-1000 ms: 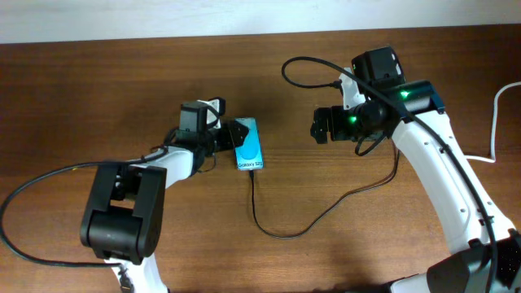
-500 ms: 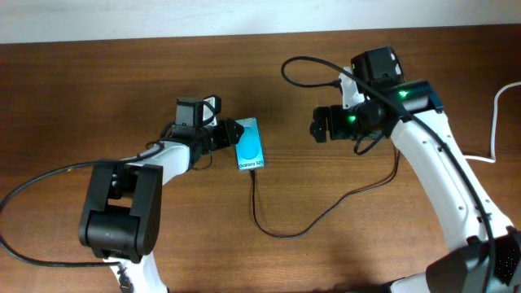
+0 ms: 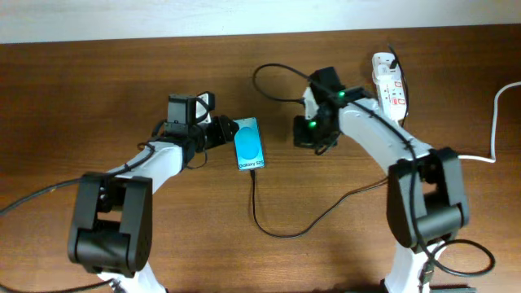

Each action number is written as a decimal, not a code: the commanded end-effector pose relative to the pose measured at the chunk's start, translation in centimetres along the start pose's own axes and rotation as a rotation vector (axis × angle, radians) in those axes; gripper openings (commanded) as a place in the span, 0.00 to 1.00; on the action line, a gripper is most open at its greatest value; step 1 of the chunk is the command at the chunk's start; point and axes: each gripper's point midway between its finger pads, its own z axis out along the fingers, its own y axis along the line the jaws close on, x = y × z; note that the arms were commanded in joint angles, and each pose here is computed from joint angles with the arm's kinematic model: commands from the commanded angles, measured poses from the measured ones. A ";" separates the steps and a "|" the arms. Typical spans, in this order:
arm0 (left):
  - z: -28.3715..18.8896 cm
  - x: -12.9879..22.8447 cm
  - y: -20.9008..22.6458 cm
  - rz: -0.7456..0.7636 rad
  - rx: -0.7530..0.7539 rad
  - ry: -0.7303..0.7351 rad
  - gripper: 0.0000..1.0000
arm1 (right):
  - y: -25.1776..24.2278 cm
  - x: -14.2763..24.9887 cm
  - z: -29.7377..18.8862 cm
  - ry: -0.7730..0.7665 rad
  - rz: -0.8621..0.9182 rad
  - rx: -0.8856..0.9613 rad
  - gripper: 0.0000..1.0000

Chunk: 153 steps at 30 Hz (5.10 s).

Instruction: Plug charger to phone and switch on socket

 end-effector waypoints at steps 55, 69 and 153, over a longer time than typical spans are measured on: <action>-9.6 -1.7 9.4 -0.193 -0.272 -0.041 0.51 | 5.5 4.2 7.3 0.166 0.108 -0.095 0.04; -10.8 -1.8 8.3 -0.187 -0.265 -0.049 0.50 | 0.6 2.5 2.5 0.091 0.095 0.129 0.04; -34.9 9.0 -1.1 0.011 -0.482 -0.340 0.99 | -7.4 12.9 -23.7 -1.556 -0.400 0.086 0.99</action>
